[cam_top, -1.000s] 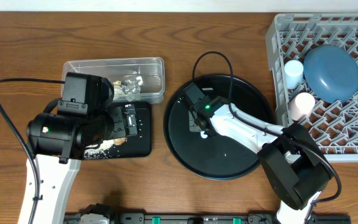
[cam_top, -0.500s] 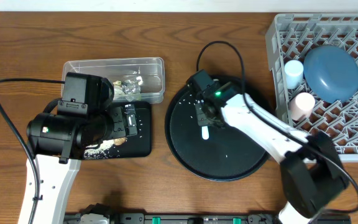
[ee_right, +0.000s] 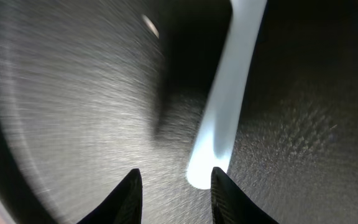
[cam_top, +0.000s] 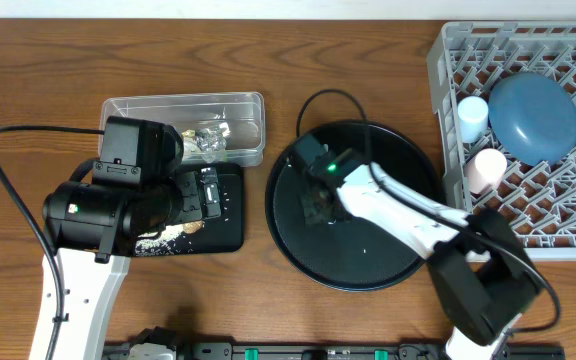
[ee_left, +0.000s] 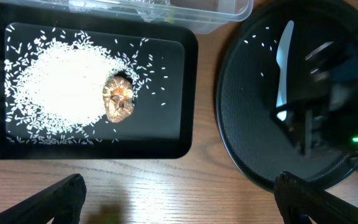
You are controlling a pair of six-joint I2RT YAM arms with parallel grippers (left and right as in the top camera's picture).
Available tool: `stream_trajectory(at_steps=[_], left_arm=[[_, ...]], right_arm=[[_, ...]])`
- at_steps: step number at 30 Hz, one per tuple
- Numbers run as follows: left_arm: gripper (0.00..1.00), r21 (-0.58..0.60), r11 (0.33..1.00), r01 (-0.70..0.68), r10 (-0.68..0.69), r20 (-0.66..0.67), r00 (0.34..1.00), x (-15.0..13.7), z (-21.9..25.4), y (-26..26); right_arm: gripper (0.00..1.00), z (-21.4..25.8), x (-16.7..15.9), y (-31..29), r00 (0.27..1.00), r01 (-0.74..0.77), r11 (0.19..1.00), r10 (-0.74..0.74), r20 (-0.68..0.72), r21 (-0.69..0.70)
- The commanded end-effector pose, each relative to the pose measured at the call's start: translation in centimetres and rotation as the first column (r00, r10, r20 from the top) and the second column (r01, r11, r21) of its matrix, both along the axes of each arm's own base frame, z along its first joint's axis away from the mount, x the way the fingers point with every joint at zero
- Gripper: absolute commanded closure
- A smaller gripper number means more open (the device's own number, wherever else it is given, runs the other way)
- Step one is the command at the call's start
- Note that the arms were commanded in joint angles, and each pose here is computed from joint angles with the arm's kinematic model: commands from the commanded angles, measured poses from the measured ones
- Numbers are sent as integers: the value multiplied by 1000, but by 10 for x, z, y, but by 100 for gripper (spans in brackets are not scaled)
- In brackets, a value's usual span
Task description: Sort waste into correct bins and load items into the dishwasher rack
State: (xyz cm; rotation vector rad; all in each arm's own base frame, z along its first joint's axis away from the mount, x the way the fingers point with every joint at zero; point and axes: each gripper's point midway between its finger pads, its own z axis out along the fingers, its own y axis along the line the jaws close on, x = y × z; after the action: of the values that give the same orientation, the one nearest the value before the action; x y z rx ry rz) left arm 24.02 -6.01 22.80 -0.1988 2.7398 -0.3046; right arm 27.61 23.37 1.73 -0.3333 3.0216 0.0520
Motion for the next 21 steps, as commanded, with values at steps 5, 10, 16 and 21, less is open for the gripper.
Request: stream_trajectory(at_steps=[5,10,16,21], left_arm=[[2,12,1000,-1,1,4,1000,0,1,2],[2,12,1000,-1,1,4,1000,0,1,2],[2,12,1000,-1,1,4,1000,0,1,2],[2,12,1000,-1,1,4,1000,0,1,2]], right_arm=[[70,-29,-2,-21,996,81,990,-83,-12,-119],[86,-33,-5,-20,997,73,990,-76,-24,-123],[99,-33,-9,-18,997,64,990,-68,-31,-127],[99,-31,-9,-18,996,67,991,-72,-43,-117]])
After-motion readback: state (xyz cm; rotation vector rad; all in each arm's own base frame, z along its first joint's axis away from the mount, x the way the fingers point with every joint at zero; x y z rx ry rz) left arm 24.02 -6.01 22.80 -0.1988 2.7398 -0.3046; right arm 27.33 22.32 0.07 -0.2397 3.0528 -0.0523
